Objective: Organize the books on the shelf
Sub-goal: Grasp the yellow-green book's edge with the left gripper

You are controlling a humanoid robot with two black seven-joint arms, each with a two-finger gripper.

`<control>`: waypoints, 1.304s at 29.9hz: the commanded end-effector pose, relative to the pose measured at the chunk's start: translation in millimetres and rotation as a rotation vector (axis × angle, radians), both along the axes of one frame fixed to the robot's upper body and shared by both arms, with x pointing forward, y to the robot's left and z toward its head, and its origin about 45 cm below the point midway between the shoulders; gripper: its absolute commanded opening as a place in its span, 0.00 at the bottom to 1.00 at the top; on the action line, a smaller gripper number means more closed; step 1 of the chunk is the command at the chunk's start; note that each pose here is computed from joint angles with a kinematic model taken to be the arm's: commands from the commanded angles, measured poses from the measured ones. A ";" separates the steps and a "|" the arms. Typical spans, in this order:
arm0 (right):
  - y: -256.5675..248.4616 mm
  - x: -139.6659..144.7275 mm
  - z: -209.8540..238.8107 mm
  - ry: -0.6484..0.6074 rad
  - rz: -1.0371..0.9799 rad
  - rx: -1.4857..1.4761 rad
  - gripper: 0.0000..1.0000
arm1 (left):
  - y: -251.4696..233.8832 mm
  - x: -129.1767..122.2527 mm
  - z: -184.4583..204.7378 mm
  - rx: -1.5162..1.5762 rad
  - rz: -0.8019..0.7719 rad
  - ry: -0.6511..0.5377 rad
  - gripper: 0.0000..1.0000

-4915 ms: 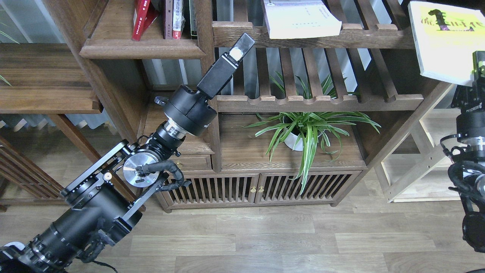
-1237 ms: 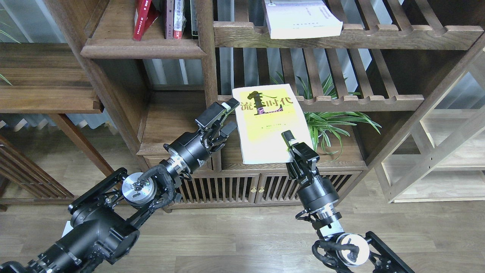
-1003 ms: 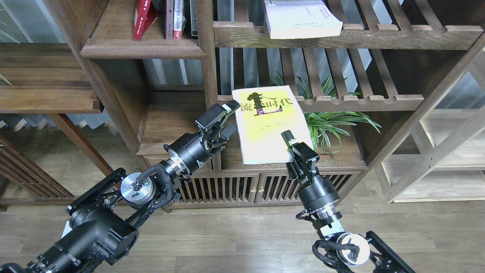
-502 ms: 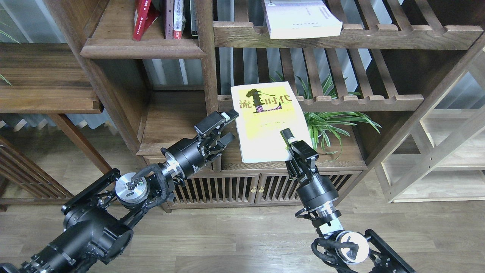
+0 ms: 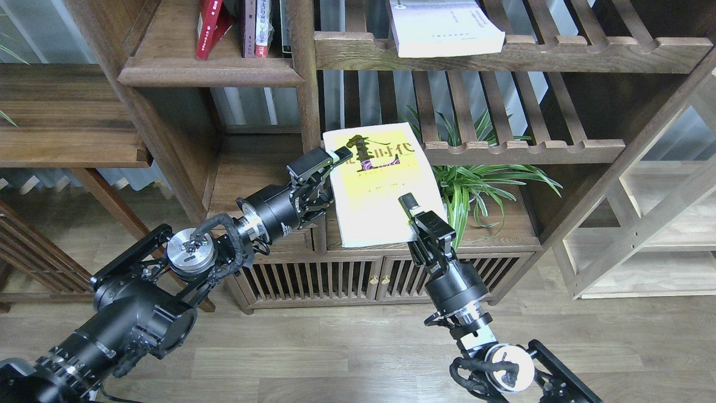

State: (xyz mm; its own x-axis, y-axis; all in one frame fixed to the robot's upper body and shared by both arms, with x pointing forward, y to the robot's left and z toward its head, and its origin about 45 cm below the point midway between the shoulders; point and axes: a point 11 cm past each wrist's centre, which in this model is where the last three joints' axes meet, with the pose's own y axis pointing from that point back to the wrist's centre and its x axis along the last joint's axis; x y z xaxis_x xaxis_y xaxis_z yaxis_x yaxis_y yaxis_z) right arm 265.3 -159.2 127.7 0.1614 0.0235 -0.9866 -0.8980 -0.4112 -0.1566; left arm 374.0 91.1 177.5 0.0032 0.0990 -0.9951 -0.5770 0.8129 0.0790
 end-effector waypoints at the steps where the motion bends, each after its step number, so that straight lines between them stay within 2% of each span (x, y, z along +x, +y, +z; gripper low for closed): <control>1: 5.1 -3.2 -1.5 0.002 0.019 -0.008 0.04 | -1.0 -3.8 -2.3 0.014 -0.044 0.019 0.93; 7: 5.9 -3.0 -0.7 -0.001 0.022 -0.008 0.04 | -0.2 -5.1 -5.6 0.029 -0.057 0.044 0.84; 12: 5.8 -3.0 -1.2 0.000 0.022 -0.009 0.04 | 1.1 -4.8 -7.1 0.029 -0.053 0.049 0.69; 20: 6.5 -0.7 1.4 -0.009 0.024 -0.008 0.04 | 0.8 -2.8 -2.5 -0.049 -0.032 0.085 0.51; 32: 6.5 -0.7 1.4 -0.009 0.024 -0.008 0.04 | -4.2 -5.8 -1.1 -0.060 -0.044 0.081 0.51; 39: 5.8 -0.5 1.0 -0.007 0.022 -0.008 0.04 | -3.1 -6.1 0.7 -0.081 -0.037 0.085 0.40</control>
